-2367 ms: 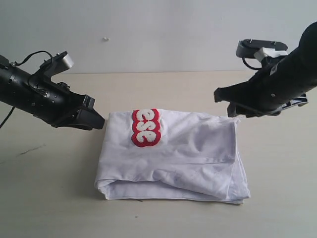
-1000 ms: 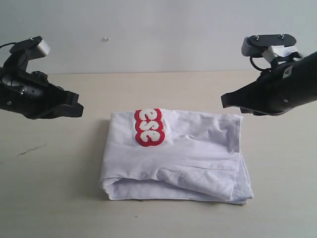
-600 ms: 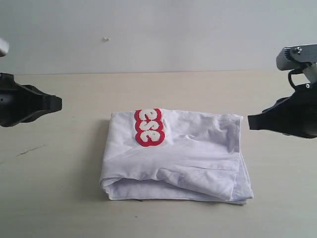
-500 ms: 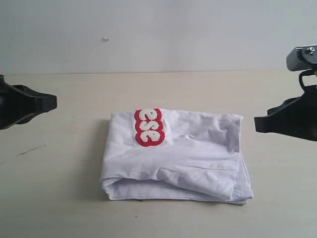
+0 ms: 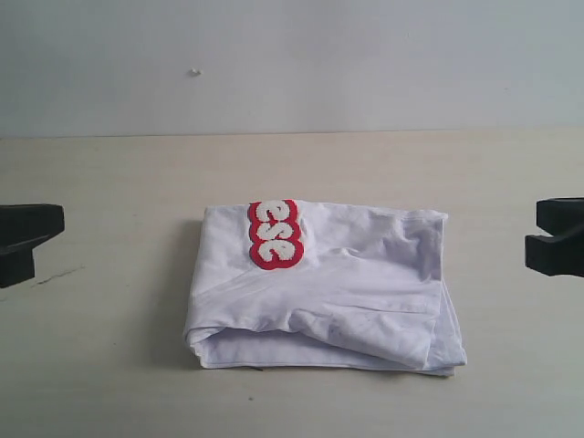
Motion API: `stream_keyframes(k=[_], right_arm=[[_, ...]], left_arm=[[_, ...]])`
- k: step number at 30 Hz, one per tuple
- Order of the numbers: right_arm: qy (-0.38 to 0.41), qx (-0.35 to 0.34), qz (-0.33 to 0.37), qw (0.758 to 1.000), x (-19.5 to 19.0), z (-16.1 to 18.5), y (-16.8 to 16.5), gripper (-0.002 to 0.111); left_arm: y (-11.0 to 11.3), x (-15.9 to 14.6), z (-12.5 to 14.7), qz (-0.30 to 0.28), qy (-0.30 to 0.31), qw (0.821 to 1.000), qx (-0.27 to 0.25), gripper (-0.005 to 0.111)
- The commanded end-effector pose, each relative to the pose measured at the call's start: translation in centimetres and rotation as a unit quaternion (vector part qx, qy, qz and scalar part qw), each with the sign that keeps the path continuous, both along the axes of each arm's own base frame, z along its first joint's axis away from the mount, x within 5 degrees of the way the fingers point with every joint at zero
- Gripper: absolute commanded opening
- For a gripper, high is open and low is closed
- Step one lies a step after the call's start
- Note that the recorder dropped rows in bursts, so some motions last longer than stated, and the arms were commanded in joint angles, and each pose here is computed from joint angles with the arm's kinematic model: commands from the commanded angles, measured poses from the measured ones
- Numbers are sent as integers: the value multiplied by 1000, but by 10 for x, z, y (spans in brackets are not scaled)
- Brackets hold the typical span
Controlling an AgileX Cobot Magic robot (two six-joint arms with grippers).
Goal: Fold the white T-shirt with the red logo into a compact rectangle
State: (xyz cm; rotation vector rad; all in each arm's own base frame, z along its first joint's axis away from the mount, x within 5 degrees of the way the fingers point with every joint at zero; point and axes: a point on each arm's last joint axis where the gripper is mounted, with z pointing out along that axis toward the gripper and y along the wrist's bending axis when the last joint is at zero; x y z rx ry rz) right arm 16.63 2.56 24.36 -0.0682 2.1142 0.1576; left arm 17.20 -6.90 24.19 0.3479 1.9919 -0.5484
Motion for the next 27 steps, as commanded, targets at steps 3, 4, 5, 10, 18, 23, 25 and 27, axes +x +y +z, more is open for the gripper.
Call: stream_keyframes(k=[3, 4, 5, 10, 18, 23, 25, 27], right_arm=[[-46, 8, -1, 999, -21, 8, -3, 0], [-49, 8, -1, 999, -23, 10, -4, 0], [-50, 9, 0, 999, -26, 11, -4, 0], [-53, 12, 3, 999, -36, 15, -5, 0], [-47, 20, 3, 999, -41, 15, -4, 0], [-47, 25, 2, 999, -41, 15, -4, 0], [-47, 25, 2, 999, -41, 15, -4, 0], [-46, 25, 1, 999, -41, 15, -4, 0]], left_arm=[[6, -28, 1, 2, -37, 999, -9, 0], [7, -32, 1, 2, -43, 999, -10, 0], [8, -35, 2, 2, -50, 999, -12, 0], [10, -50, 0, 3, -64, 998, -28, 0], [11, -54, 2, 3, -76, 997, -30, 0], [11, -54, 2, 2, -77, 997, -28, 0], [11, -54, 2, 2, -77, 997, -28, 0], [11, -54, 2, 2, -77, 997, -28, 0]])
